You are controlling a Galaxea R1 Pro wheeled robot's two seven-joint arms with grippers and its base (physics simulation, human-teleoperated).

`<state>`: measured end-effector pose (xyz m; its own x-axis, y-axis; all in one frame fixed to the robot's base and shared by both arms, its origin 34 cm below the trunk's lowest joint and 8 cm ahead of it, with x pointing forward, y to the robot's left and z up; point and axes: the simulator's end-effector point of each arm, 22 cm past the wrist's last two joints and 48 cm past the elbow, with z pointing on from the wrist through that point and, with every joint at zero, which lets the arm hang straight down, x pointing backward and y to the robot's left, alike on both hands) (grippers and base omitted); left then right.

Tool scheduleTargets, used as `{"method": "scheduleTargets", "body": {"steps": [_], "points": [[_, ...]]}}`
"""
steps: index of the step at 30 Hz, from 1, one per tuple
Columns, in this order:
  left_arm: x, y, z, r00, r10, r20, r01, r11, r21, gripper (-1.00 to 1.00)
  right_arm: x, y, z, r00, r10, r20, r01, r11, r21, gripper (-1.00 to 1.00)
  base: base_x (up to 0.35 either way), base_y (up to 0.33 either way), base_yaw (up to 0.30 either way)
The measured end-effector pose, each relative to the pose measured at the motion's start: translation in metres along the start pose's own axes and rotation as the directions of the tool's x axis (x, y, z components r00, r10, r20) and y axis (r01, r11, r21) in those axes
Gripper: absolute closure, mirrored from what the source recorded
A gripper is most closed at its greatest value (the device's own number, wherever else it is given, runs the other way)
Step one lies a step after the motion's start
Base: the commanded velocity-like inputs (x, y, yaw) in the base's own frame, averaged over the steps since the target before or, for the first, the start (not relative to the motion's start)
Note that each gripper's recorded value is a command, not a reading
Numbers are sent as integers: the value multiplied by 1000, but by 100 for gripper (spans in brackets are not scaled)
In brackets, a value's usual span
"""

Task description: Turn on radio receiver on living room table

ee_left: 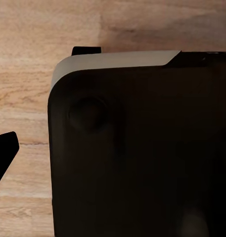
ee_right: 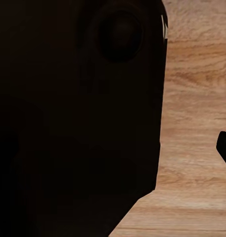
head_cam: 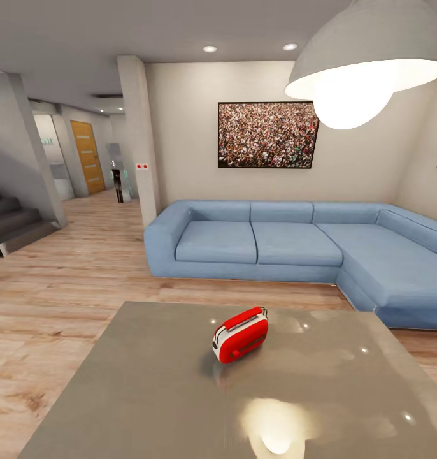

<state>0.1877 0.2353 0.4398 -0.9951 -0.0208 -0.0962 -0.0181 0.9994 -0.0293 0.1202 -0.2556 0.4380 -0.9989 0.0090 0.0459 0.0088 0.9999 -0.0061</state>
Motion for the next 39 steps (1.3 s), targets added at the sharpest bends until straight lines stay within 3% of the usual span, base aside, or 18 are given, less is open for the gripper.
{"method": "scheduleTargets", "body": {"steps": [12, 15, 23, 39], "points": [[1, -9, 0, 1000, -2, -2, 2, 1000, 11, -100, -1, -2, 0, 1000, -1, 3, 1, 1000, 1, -100, 0, 0, 0], [1, -11, 0, 1000, -1, -2, 1, 1000, 13, -100, -8, -4, 0, 999, 5, 37, -5, 1000, 3, -100, 0, 0, 0], [2, -11, 0, 1000, -1, -3, 1, 1000, 14, -100, -11, -5, 0, 999, 5, 48, -5, 1000, 3, -100, 0, 0, 0], [1, 0, 0, 1000, 1, -2, -1, 1000, 1, -100, -12, -5, 0, 999, 2, 54, -2, 1000, 3, -100, 0, 0, 0]]}}
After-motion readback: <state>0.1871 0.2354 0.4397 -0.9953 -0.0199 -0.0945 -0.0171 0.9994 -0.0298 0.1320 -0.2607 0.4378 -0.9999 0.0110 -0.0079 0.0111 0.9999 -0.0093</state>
